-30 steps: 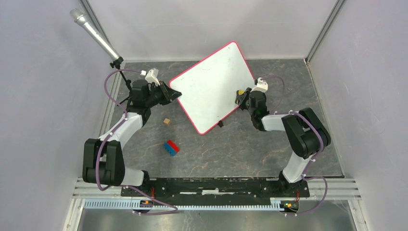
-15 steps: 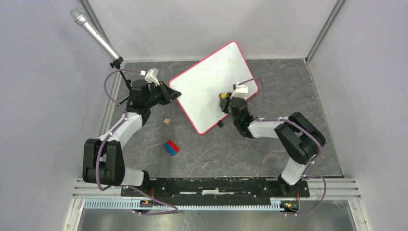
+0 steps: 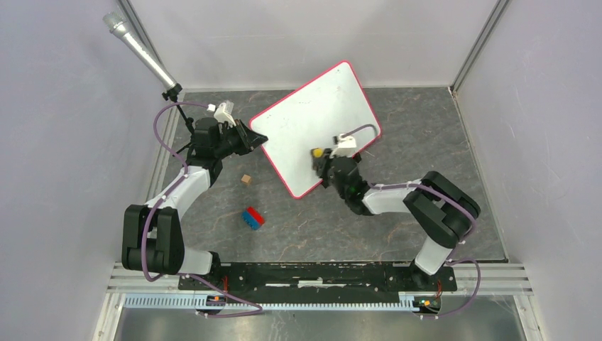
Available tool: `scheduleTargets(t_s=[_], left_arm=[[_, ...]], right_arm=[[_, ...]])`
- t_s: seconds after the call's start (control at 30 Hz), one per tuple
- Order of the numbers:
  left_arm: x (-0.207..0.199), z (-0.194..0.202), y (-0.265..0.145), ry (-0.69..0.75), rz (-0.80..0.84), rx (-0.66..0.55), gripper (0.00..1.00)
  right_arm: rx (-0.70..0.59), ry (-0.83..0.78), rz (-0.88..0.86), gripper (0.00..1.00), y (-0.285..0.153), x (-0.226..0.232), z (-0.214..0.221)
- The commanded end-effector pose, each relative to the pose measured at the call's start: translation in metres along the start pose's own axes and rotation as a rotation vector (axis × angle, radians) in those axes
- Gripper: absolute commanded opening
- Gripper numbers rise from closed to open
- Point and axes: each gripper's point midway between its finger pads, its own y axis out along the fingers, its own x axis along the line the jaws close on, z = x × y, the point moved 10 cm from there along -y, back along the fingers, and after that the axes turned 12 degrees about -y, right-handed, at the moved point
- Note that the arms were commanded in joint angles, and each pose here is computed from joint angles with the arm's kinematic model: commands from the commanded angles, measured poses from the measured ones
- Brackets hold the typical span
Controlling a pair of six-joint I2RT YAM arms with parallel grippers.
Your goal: Erase the whiteboard
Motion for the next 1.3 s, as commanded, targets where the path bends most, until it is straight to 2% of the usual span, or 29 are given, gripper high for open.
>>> scheduleTargets(t_s=[0.0,0.07,0.17,0.3,0.43,0.57,0.73,0.97,1.07,1.27], left_arm=[[0.0,-0.006,0.0,0.082,-0.017,-0.026,0.02],[0.0,-0.006,0.0,0.083,-0.017,-0.027,0.02],[0.0,-0.006,0.0,0.084,-0.019,-0.028,0.02],[0.001,-0.007,0.0,0.086,-0.022,-0.031,0.02],[0.001,-0.007,0.0,0.088,-0.024,-0.03,0.02],[0.001,-0.007,0.0,0.089,-0.024,-0.029,0.02],[0.001,-0.007,0.001,0.086,-0.022,-0.025,0.02],[0.0,-0.007,0.001,0.085,-0.017,-0.025,0.02],[0.0,-0.007,0.0,0.087,-0.017,-0.028,0.02],[0.0,-0.007,0.0,0.086,-0.019,-0.029,0.02]], right_arm=[[0.087,0.102,0.224,0.3,-0.006,-0.078,0.023],[0.09,0.138,0.245,0.3,-0.006,-0.089,0.028],[0.105,0.135,0.191,0.28,0.001,-0.078,0.032],[0.103,0.052,0.075,0.27,0.009,-0.024,0.031],[0.039,-0.028,-0.047,0.28,0.002,0.038,0.026],[-0.01,-0.029,-0.104,0.28,-0.007,0.065,0.027],[-0.033,0.004,-0.036,0.29,-0.011,0.04,0.028],[-0.007,0.179,0.09,0.29,-0.018,-0.02,0.045],[0.036,0.236,0.103,0.28,-0.016,-0.029,0.052],[-0.001,0.239,0.098,0.28,-0.016,-0.035,0.047]])
